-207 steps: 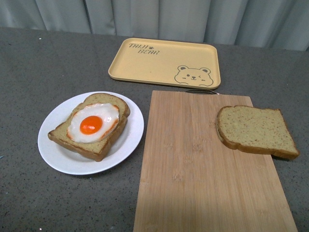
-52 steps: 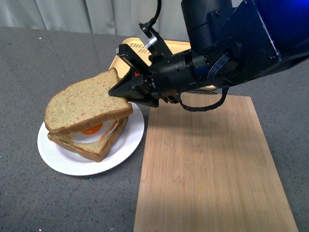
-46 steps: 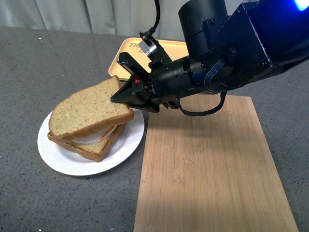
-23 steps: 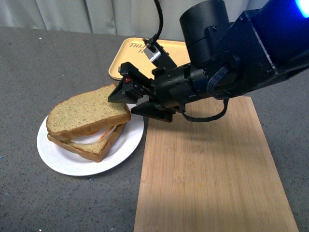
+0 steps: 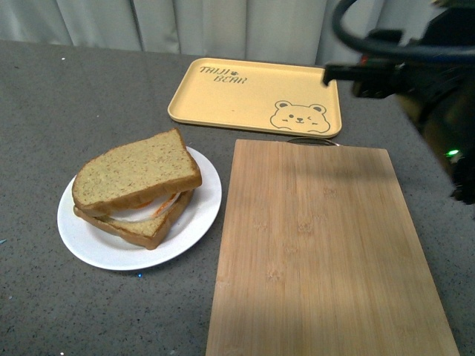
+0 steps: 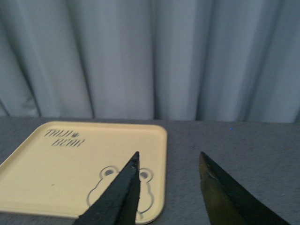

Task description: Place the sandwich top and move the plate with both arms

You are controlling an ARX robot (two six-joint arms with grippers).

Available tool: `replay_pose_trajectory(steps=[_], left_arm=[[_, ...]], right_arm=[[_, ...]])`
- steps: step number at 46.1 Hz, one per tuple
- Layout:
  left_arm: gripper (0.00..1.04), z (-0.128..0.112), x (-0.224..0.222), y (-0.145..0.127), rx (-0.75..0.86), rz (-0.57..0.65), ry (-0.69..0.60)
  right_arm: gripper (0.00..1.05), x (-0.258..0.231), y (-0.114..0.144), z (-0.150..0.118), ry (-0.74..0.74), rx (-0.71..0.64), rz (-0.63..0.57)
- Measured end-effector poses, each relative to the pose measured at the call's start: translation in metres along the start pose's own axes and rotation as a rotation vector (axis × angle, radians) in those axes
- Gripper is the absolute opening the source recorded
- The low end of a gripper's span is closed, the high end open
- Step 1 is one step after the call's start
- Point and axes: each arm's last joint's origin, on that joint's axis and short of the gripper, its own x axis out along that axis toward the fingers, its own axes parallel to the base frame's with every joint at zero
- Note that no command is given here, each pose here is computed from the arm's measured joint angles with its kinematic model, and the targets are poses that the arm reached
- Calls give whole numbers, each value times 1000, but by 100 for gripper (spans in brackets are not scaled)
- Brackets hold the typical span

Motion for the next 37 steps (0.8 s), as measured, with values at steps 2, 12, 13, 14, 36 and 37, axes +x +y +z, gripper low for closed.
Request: replay_pose_trajectory(steps=[2, 12, 13, 14, 36, 37], left_arm=[[98, 0, 0, 0, 0, 0, 0], [98, 0, 0, 0, 0, 0, 0], [98, 0, 0, 0, 0, 0, 0], [98, 0, 0, 0, 0, 0, 0], [98, 0, 0, 0, 0, 0, -1], [98, 0, 0, 0, 0, 0, -1]], right_arm=[[25, -3, -7, 5, -12, 4, -26], [1, -7, -13, 0, 10, -8, -40], [1, -8, -13, 0, 11, -8, -40], [1, -8, -13, 0, 12, -9, -38], [1, -156, -94, 49, 18, -46, -24], [1, -158, -94, 50, 15, -46, -22]])
